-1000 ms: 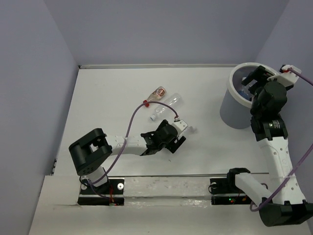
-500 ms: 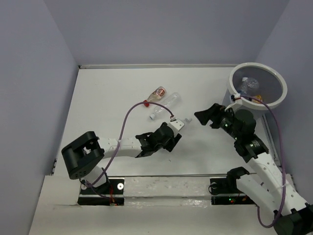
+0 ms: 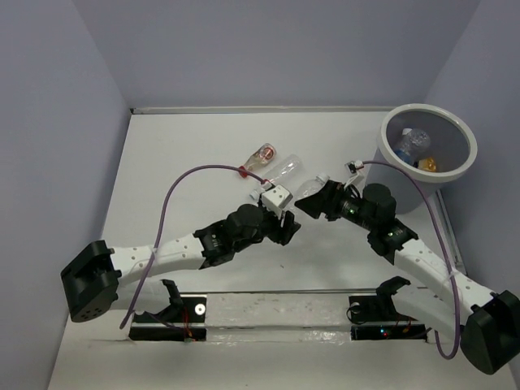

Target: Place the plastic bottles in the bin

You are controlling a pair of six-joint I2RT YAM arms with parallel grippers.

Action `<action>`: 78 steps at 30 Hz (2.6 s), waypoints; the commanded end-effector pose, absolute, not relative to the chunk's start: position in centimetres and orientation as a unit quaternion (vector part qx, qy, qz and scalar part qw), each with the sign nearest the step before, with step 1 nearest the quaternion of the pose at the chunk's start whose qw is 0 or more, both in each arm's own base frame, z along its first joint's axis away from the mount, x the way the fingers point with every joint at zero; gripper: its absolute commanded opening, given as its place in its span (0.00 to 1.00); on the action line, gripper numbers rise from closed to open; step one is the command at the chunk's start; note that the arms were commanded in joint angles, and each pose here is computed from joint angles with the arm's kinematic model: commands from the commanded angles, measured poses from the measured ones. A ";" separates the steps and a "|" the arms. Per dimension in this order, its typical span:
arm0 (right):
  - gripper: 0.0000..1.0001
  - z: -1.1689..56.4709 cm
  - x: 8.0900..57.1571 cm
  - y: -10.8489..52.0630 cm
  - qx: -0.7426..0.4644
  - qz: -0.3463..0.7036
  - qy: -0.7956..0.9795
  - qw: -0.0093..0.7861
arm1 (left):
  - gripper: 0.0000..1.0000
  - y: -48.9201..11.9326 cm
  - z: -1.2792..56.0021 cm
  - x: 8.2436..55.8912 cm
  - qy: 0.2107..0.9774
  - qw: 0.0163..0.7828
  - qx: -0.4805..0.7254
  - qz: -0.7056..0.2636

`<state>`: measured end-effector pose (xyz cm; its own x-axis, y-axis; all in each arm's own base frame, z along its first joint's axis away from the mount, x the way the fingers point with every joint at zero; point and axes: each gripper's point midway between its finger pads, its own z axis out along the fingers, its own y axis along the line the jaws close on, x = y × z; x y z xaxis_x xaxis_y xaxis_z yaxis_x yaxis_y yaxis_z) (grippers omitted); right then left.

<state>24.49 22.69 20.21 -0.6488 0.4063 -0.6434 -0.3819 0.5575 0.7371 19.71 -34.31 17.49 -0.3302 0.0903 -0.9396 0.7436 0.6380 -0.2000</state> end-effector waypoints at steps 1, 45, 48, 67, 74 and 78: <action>0.94 25.6 26.1 23.8 -0.009 0.506 0.720 0.475 | 0.62 -35.5 21.2 18.3 0.703 0.524 0.289 -0.384; 0.65 43.8 36.8 -15.1 0.321 -0.266 0.570 0.708 | 0.99 -24.9 14.9 34.1 0.831 0.510 0.114 -0.189; 0.89 44.4 36.1 -14.8 0.324 -0.255 0.564 0.716 | 0.99 -25.0 14.1 34.3 0.835 0.505 0.123 -0.180; 0.93 41.3 31.3 5.4 0.099 0.290 0.616 0.725 | 0.99 -29.4 10.3 39.7 0.854 0.463 0.190 -0.140; 0.93 38.1 28.5 9.4 0.033 0.355 0.645 0.676 | 0.99 -29.5 7.7 41.5 0.869 0.443 0.197 -0.099; 0.93 37.3 27.4 10.2 0.023 0.376 0.645 0.665 | 0.79 -30.6 6.8 40.6 0.870 0.431 0.203 -0.123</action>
